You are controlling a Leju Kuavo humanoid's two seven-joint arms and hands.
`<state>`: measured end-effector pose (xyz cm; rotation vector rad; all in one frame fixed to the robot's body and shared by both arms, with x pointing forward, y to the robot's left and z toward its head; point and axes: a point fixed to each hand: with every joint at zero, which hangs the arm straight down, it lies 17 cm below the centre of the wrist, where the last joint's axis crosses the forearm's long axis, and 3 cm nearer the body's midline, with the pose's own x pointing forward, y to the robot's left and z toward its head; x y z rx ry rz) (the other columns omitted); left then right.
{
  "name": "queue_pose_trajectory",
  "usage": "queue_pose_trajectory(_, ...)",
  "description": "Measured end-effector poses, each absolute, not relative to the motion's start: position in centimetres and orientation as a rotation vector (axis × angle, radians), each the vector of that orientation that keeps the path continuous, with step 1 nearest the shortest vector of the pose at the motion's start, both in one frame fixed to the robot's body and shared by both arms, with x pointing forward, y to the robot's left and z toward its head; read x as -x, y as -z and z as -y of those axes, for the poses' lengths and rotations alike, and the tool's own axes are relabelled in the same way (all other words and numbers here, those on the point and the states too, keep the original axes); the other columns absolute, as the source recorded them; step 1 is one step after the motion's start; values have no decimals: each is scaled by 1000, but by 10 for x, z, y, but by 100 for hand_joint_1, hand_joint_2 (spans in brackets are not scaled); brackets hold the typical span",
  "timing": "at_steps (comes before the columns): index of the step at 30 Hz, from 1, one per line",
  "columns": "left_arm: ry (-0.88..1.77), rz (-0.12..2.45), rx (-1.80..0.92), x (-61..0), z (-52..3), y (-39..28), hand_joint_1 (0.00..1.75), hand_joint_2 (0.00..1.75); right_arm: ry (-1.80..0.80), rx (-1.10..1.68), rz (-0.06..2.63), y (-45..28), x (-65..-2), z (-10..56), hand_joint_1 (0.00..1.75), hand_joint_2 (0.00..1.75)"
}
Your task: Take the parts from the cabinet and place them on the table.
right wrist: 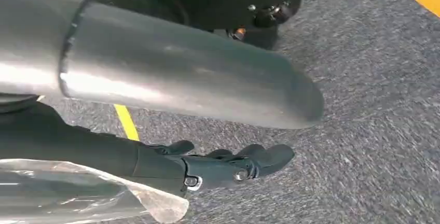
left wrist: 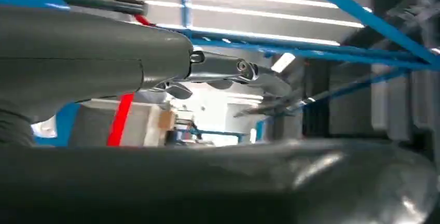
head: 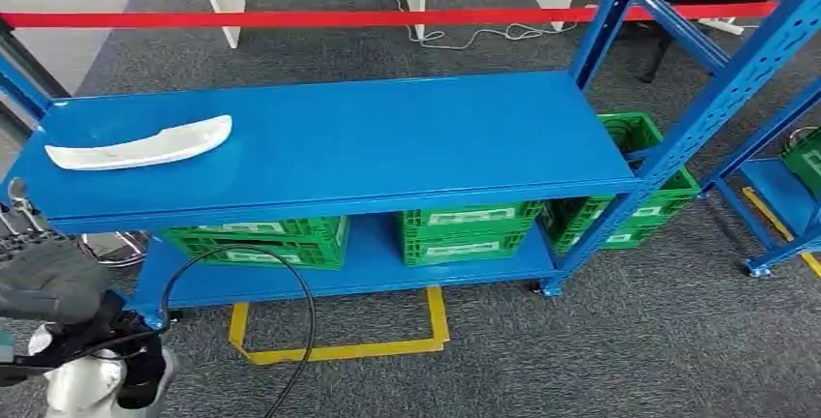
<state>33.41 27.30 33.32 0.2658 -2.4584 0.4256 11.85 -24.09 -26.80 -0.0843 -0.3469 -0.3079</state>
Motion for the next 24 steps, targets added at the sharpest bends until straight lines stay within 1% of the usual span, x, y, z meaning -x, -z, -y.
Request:
queue_pose_trajectory(3,-359,2493,-321,-332,-261,-341,0,0,282,89,374,266,-126,241,0,0)
queue_pose_trajectory(9,-296,2537,-441,-325,-259,-345,0,0,250,144,429,262,-135,252,0,0)
queue_pose_trajectory(24,-254,2548,-448,-322,-253,-344,0,0,196,156,483,258,-146,253,0,0)
